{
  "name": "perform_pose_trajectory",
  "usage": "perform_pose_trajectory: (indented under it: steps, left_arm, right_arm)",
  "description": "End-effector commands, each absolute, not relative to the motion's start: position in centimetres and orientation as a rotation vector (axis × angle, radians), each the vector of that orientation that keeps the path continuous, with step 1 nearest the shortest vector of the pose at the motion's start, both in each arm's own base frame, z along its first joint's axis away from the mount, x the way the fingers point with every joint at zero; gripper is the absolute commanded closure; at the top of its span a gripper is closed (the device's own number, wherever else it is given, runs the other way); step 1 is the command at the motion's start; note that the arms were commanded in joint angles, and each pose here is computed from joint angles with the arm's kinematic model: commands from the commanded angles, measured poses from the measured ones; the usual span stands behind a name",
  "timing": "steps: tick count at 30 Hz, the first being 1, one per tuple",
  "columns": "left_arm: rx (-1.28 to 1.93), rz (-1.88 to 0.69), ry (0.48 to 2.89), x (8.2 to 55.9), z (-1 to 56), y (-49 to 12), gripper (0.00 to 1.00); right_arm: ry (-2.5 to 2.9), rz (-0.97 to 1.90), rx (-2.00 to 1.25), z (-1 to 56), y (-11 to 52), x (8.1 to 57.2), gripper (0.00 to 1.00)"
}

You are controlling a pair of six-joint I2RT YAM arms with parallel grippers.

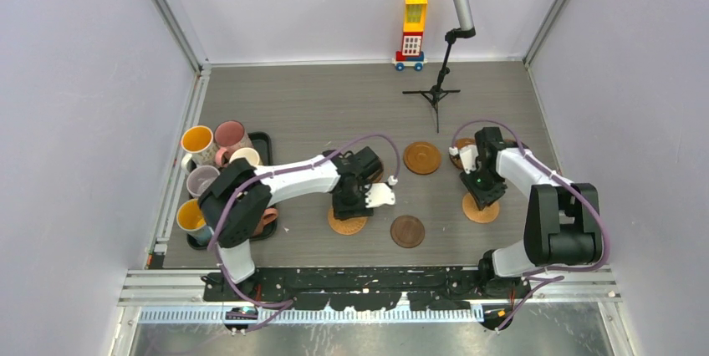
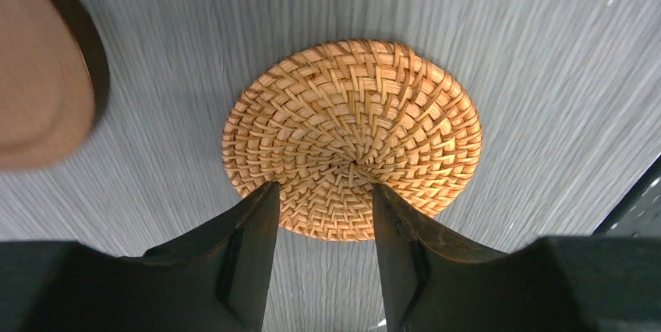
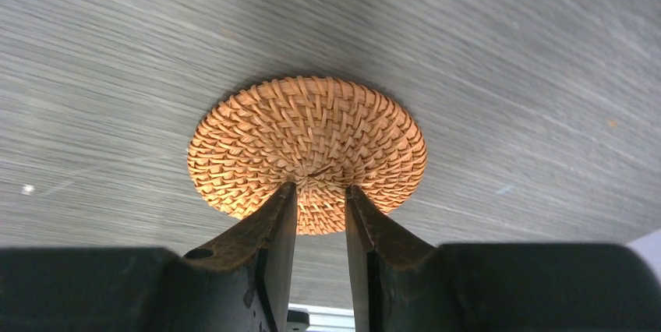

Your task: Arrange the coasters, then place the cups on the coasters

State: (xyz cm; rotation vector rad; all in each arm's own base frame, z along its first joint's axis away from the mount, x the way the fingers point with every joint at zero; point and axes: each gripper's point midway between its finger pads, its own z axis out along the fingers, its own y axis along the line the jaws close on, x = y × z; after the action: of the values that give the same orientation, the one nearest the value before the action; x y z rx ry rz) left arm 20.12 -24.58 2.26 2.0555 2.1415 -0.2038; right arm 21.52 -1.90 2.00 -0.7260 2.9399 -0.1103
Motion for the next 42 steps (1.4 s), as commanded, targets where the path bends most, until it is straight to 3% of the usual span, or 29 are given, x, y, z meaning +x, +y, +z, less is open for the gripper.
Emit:
perform_pose_trajectory:
  steps: [1, 9, 17, 29, 36, 42]
  left_arm:
    - [2.111, -0.387, 2.098, 17.3, 0.3, -29.5, 0.52]
    - [2.167, -0.451, 2.09, 14.6, -0.6, -31.6, 0.53]
    - [2.006, -0.49, 2.136, 17.2, 0.0, -37.0, 0.53]
    - [1.836, -0.45, 2.191, 20.4, -0.1, -41.4, 0.54]
    - [1.694, -0.513, 2.022, 21.8, 5.2, -42.2, 0.48]
    - [1.503, -0.695, 1.972, 22.4, 11.6, -41.9, 0.4]
  right_arm:
    - [2.967, -0.18, -0.774, 2.0, -5.0, 20.3, 0.66]
    - [2.986, -0.139, -0.765, 2.1, -7.3, 20.0, 0.66]
    - [2.985, -0.094, -0.637, 2.4, -8.9, 21.8, 0.66]
    - [2.808, 0.231, -0.554, 8.6, -4.3, 23.9, 0.46]
    - [2.721, 0.567, -0.576, 10.4, 1.0, 21.8, 0.45]
    - [2.609, 0.647, -0.794, 9.7, 4.1, 20.0, 0.48]
